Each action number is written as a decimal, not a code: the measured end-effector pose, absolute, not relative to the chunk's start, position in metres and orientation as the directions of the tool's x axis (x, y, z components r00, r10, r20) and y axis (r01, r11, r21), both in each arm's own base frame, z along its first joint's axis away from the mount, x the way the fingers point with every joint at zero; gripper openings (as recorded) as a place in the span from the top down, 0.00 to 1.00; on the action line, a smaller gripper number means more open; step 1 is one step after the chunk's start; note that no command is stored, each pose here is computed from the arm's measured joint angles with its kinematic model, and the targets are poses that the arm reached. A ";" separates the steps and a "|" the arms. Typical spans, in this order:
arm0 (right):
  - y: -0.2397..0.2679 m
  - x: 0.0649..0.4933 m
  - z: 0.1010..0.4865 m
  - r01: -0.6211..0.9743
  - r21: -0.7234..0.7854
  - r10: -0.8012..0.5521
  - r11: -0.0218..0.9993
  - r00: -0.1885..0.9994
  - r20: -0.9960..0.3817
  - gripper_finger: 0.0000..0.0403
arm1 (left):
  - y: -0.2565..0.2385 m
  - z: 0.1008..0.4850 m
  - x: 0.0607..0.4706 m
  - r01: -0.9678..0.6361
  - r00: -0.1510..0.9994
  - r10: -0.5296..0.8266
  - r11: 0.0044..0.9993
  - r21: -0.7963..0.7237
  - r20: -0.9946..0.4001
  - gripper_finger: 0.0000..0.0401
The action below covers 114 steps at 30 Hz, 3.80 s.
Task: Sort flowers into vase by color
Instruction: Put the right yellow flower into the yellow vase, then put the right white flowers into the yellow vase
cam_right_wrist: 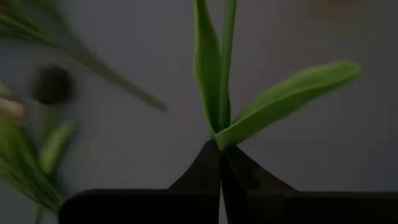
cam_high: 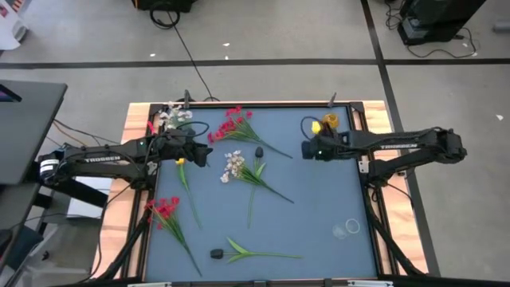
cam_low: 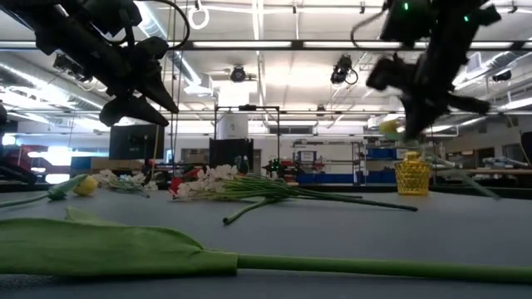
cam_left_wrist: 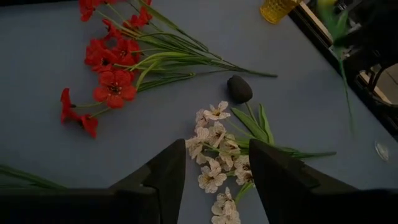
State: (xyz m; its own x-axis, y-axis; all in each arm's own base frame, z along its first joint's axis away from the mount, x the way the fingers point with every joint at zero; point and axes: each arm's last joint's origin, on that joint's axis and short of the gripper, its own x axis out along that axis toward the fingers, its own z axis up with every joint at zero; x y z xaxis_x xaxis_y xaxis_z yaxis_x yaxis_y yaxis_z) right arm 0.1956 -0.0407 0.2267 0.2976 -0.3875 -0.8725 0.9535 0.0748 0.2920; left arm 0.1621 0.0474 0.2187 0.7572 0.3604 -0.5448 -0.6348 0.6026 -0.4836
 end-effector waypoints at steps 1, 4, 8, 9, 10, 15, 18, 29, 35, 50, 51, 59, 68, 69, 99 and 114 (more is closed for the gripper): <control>-0.044 0.197 0.236 0.948 0.300 -0.449 0.104 0.313 -0.837 0.98 | 0.047 0.219 0.162 -0.635 0.757 0.360 0.602 -0.484 -0.545 0.54; -0.055 0.199 0.262 0.950 0.272 -0.647 0.153 0.304 -0.699 0.98 | 0.047 0.219 0.163 -0.629 0.761 0.361 0.613 -0.478 -0.538 0.54; -0.070 0.199 0.290 0.969 0.174 -0.837 0.177 0.241 -0.490 0.98 | 0.048 0.220 0.163 -0.620 0.763 0.361 0.643 -0.450 -0.535 0.54; -0.074 0.199 0.297 0.974 0.142 -0.869 0.179 0.224 -0.441 0.98 | 0.048 0.220 0.163 -0.618 0.764 0.361 0.648 -0.445 -0.535 0.54; -0.078 0.199 0.303 0.978 0.110 -0.894 0.178 0.207 -0.396 0.98 | 0.048 0.220 0.163 -0.617 0.764 0.361 0.654 -0.438 -0.535 0.54; -0.096 0.193 0.327 0.988 0.034 -0.954 0.147 0.151 -0.259 0.98 | 0.048 0.221 0.163 -0.611 0.769 0.362 0.659 -0.440 -0.526 0.54; -0.108 0.183 0.334 0.995 0.053 -0.968 0.090 0.100 -0.229 0.98 | 0.048 0.222 0.164 -0.602 0.785 0.352 0.630 -0.491 -0.510 0.54; -0.131 0.154 0.343 1.000 0.007 -0.975 -0.001 0.001 -0.223 0.98 | 0.049 0.225 0.166 -0.605 0.789 0.390 0.624 -0.495 -0.474 0.54; -0.139 0.151 0.327 1.000 -0.015 -0.968 -0.017 -0.020 -0.248 0.98 | 0.050 0.227 0.166 -0.620 0.781 0.431 0.614 -0.488 -0.451 0.54; -0.138 0.151 0.266 0.992 0.043 -0.897 0.118 0.125 -0.423 0.86 | 0.052 0.229 0.166 -0.651 0.758 0.492 0.596 -0.469 -0.427 0.54; -0.137 0.151 0.265 0.990 0.053 -0.885 0.131 0.141 -0.444 0.84 | 0.053 0.229 0.166 -0.655 0.755 0.497 0.594 -0.467 -0.426 0.54; -0.134 0.140 0.249 0.972 0.183 -0.715 0.149 0.234 -0.659 0.66 | 0.053 0.230 0.166 -0.654 0.756 0.499 0.609 -0.449 -0.424 0.54; -0.119 0.133 0.239 0.940 0.336 -0.477 0.066 0.325 -0.816 0.59 | 0.051 0.229 0.167 -0.619 0.783 0.449 0.633 -0.466 -0.430 0.54; -0.116 0.133 0.240 0.935 0.348 -0.472 0.075 0.340 -0.813 0.59 | 0.051 0.229 0.167 -0.610 0.789 0.438 0.642 -0.464 -0.431 0.54; -0.002 0.297 0.190 0.570 0.635 -0.225 0.522 0.810 -0.542 0.66 | 0.048 0.223 0.165 -0.529 0.783 0.368 0.818 -0.226 -0.501 0.54; 0.033 0.378 0.172 0.568 0.370 -0.082 0.736 0.616 -0.783 0.66 | 0.045 0.215 0.161 -0.446 0.764 0.277 0.880 -0.166 -0.583 0.54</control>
